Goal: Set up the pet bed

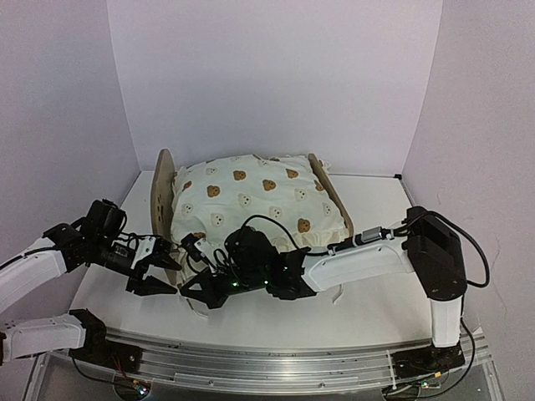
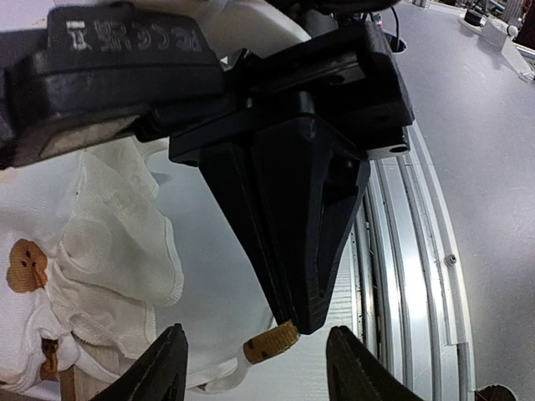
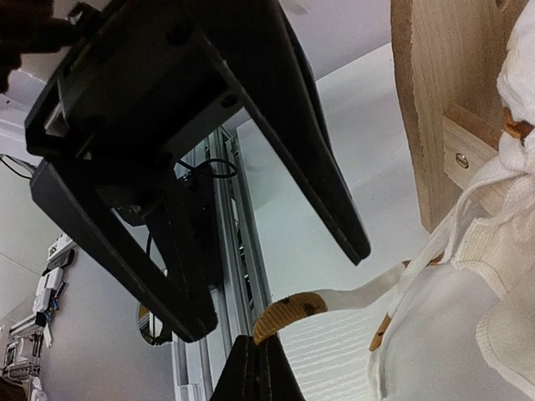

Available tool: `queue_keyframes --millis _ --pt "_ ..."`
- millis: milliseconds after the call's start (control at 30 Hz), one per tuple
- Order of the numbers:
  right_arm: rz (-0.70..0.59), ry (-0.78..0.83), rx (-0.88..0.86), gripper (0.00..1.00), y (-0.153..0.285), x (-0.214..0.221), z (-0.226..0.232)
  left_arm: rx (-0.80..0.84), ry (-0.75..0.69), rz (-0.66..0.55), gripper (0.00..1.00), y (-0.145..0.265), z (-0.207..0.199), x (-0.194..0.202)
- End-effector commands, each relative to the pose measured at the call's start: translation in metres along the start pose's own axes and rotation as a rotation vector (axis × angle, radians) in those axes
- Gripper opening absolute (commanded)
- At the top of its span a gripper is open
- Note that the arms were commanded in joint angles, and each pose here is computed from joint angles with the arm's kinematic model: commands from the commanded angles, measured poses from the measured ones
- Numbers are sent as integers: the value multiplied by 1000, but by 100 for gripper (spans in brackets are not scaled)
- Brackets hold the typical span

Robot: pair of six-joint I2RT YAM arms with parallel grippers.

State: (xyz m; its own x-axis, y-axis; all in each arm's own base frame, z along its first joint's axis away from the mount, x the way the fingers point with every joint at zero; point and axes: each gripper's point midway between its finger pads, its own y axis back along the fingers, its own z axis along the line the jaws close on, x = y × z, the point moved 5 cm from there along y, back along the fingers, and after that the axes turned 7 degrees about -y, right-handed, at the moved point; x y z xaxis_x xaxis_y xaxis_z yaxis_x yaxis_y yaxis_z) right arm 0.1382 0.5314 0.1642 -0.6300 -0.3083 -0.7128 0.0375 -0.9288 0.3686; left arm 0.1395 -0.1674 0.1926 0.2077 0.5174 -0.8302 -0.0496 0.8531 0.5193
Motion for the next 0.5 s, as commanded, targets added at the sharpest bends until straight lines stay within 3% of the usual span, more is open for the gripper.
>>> queue_keyframes --millis 0,267,467 --pt "-48 12 -52 0 -3 -19 6 11 -10 29 49 -3 -2 9" --pt "-59 -5 -67 0 -4 -27 3 33 -56 57 37 -5 -5 15" --pt "-60 -13 -74 0 -4 -28 -1 31 -60 76 21 -6 -3 18"
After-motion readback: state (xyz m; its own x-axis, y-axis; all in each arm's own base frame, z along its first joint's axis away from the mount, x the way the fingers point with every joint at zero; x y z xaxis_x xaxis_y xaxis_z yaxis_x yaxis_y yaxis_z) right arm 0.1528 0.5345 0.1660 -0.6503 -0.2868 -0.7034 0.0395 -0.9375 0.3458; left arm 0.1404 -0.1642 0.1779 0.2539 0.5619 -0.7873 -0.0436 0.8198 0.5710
